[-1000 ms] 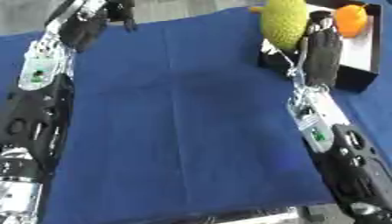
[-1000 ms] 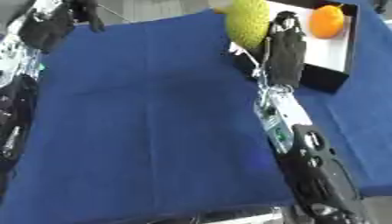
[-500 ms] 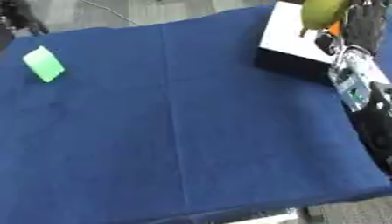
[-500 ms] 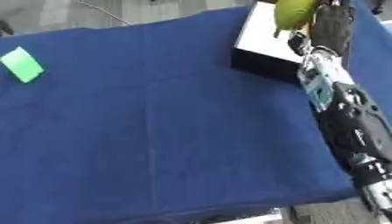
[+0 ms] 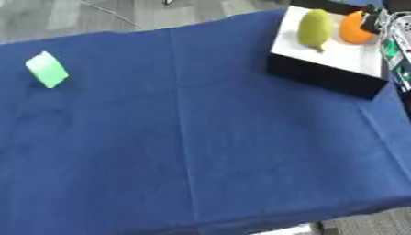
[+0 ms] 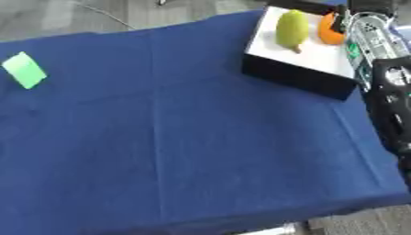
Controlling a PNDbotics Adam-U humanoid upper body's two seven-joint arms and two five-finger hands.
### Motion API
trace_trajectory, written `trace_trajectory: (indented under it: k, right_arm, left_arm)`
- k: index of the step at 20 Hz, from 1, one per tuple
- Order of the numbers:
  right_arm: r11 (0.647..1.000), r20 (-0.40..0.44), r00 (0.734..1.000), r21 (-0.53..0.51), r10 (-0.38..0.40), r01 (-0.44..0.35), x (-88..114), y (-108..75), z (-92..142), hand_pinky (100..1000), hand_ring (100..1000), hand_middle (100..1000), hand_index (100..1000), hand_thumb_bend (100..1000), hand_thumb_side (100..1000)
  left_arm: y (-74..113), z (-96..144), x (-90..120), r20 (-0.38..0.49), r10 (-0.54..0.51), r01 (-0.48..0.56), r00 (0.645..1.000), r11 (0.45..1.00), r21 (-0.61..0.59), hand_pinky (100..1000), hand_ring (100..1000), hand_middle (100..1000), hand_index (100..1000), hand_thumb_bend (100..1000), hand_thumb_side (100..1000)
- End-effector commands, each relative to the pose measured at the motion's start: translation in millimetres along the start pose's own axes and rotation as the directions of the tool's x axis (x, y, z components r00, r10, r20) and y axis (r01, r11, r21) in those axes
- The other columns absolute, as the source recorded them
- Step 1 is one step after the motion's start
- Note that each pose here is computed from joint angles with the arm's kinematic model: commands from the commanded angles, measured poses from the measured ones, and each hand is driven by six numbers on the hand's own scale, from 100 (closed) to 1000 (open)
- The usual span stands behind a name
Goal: Pick up the objects with one hand, pass them to the other hand, and then place them into the box on the other side of the table.
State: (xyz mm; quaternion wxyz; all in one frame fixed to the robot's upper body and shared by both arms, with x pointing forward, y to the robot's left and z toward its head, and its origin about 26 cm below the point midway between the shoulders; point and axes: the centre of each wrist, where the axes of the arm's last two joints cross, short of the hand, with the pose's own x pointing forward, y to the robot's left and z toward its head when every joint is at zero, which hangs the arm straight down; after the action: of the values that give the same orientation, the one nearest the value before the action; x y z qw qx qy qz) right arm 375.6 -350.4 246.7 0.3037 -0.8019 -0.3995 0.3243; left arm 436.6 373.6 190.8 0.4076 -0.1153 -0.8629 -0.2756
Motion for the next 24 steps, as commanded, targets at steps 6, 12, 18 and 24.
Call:
trace_trajectory:
  k: [6, 12, 18, 24]
  right_arm:
    - [0.936, 0.416, 0.909, -0.322, 0.005, 0.142, 87.4, -93.2, 76.5, 977, 554, 960, 905, 435, 366]
    - [0.937, 0.539, 0.828, -0.186, -0.154, 0.295, 120.8, -82.5, 100.5, 965, 560, 950, 924, 431, 209]
    - [0.911, 0.534, 0.808, -0.155, -0.249, 0.383, 127.5, -84.6, 102.2, 953, 579, 940, 941, 354, 100]
    - [0.880, 0.514, 0.798, -0.154, -0.316, 0.449, 129.8, -87.4, 102.4, 943, 600, 929, 956, 206, 100]
  left_arm:
    - [47.1, 27.8, 13.7, 0.008, -0.443, 0.441, 0.897, 0.890, -0.116, 628, 508, 556, 718, 100, 482]
    - [60.9, -5.9, 25.8, -0.067, -0.752, 0.724, 0.656, 0.652, -0.225, 765, 717, 744, 843, 100, 483]
    - [55.6, -47.5, 25.2, -0.173, -0.907, 0.810, 0.384, 0.421, -0.408, 819, 819, 858, 917, 191, 812]
    - [58.3, -50.3, 18.8, -0.325, -0.930, 0.833, 0.171, 0.312, -0.456, 814, 824, 863, 932, 295, 830]
